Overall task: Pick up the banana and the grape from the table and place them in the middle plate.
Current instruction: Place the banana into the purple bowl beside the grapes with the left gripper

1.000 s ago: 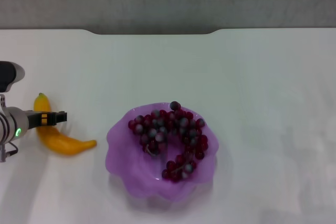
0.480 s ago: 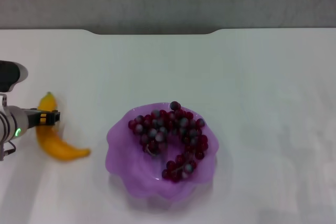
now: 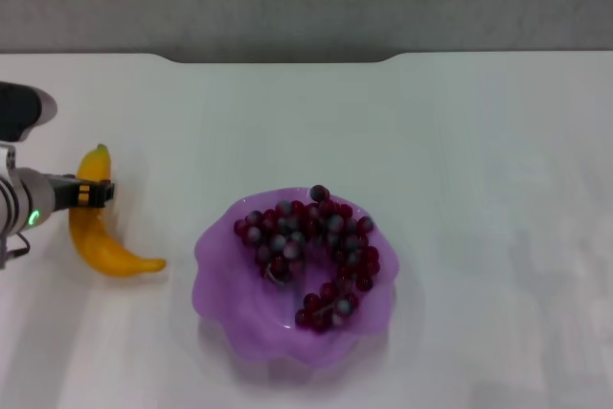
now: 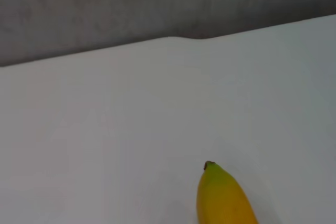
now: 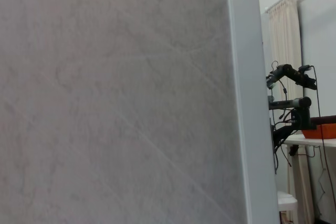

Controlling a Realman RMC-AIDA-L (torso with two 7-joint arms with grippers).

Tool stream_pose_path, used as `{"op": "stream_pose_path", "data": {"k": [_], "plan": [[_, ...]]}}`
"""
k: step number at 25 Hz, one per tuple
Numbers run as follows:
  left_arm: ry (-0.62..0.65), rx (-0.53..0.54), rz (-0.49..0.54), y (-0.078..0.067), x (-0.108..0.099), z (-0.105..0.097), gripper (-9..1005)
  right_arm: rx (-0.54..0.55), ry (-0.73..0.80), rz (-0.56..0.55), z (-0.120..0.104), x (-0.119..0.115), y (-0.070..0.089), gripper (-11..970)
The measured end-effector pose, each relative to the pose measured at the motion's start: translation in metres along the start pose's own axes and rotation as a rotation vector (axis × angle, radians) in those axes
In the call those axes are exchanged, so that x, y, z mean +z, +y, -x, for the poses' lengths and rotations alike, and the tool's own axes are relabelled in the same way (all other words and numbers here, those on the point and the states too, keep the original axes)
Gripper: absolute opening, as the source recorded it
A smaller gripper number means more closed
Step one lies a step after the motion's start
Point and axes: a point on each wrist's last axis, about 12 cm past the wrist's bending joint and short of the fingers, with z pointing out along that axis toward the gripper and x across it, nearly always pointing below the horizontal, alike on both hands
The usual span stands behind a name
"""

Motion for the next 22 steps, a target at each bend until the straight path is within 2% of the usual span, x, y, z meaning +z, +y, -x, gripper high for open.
{"op": "stream_pose_path", "data": {"k": [5,11,13,16,22], "plan": [[-0.027,0.024,-0.001,0.002,-0.011,0.016,479,0.0,0.007,0.001,-0.001,0.0,0.0,855],[-0.062,0.082,-0.031,0.0,-0.041,0.041,478,-0.002,0.012,0.002,-0.001,0.0,0.0,855],[-0.091,0.115,-0.046,-0.005,-0.055,0.051,478,-0.003,0.018,0.005,-0.002,0.001,0.001,855],[-0.117,0.146,-0.071,-0.012,-0.072,0.056,478,-0.002,0.025,0.007,-0.002,0.001,0.001,855],[-0.159,0.243,-0.164,-0.045,-0.111,0.055,478,-0.005,0.031,0.005,-0.003,0.001,0.0,855]]}}
